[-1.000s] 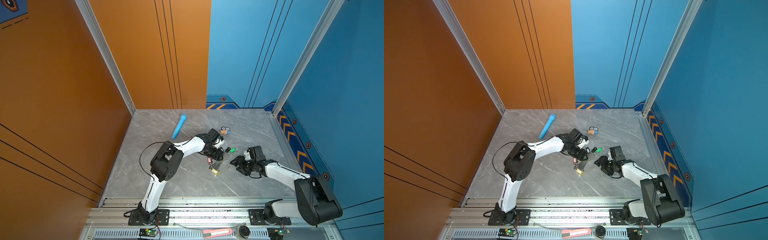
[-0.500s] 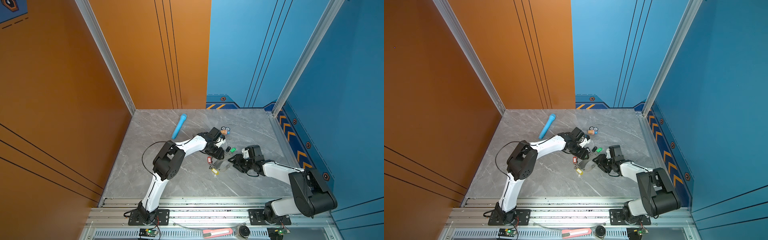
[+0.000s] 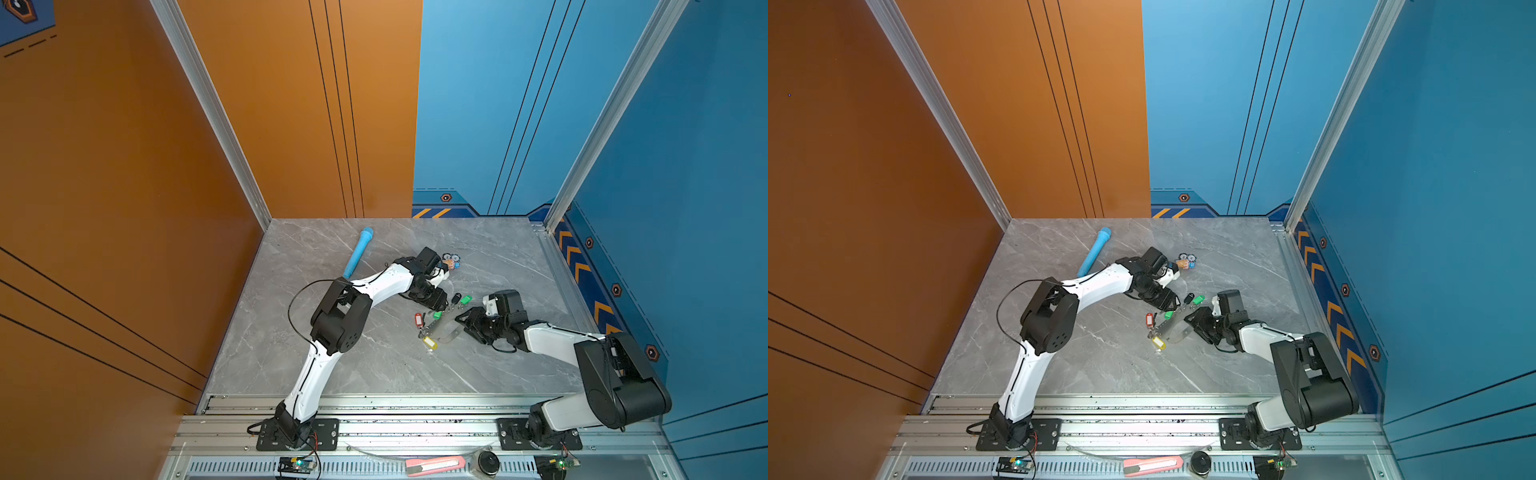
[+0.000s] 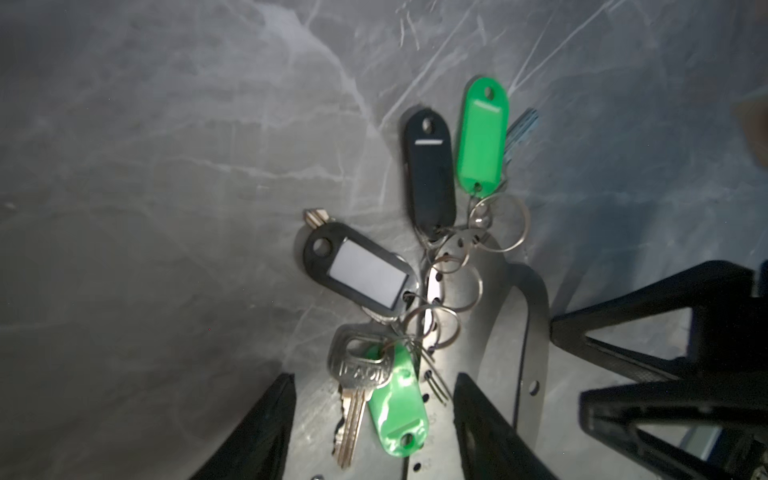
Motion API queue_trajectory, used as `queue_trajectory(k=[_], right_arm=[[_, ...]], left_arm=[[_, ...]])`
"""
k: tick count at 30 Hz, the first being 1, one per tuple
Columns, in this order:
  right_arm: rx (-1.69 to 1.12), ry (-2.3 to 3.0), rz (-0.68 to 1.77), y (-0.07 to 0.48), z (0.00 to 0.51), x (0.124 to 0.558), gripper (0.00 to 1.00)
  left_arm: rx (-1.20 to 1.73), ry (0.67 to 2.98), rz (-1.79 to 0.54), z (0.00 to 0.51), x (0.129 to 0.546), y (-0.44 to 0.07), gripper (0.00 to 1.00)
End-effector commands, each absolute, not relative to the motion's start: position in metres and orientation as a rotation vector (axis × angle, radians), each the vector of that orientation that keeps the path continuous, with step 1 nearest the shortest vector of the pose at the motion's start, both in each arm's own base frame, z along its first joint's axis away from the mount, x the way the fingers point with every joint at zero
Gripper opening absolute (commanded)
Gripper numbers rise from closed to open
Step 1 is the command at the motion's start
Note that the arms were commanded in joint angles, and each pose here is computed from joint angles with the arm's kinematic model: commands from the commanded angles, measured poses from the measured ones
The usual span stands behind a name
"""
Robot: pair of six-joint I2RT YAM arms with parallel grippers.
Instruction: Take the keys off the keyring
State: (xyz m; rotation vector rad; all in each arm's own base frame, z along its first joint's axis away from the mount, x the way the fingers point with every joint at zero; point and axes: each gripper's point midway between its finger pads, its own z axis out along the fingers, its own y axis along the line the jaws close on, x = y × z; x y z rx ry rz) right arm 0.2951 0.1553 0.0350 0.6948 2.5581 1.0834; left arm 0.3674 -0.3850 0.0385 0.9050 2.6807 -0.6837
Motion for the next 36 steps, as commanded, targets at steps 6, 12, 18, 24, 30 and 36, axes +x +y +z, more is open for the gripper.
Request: queue_trajectory(k=[6, 12, 18, 24, 30, 36], right_arm=[[0.780, 2.638, 1.033, 0.149, 0.009, 0.277, 0.53], [0.790, 2.636, 1.040, 0.148, 0.005, 0.278, 0.49], [0.794, 2.635, 1.053, 0.149, 0.002, 0.279, 0.44], [0.796, 2.632, 1.082, 0.152, 0.000, 0.281, 0.40], [0.786, 2.623, 1.104, 0.154, 0.003, 0.282, 0.36], [0.769, 2.612, 1.137, 0.157, 0.005, 0.284, 0.33]], left_arm=[[0.959, 2.774, -0.724, 0.023, 0.343, -0.385, 0.62], [0.988, 2.842, -0.806, 0.021, 0.316, -0.388, 0.59], [0.975, 2.879, -0.914, 0.023, 0.299, -0.395, 0.56], [0.954, 2.894, -1.011, 0.027, 0.294, -0.402, 0.51], [0.888, 2.874, -1.132, 0.043, 0.300, -0.411, 0.44], [0.750, 2.778, -1.285, 0.071, 0.320, -0.419, 0.40]])
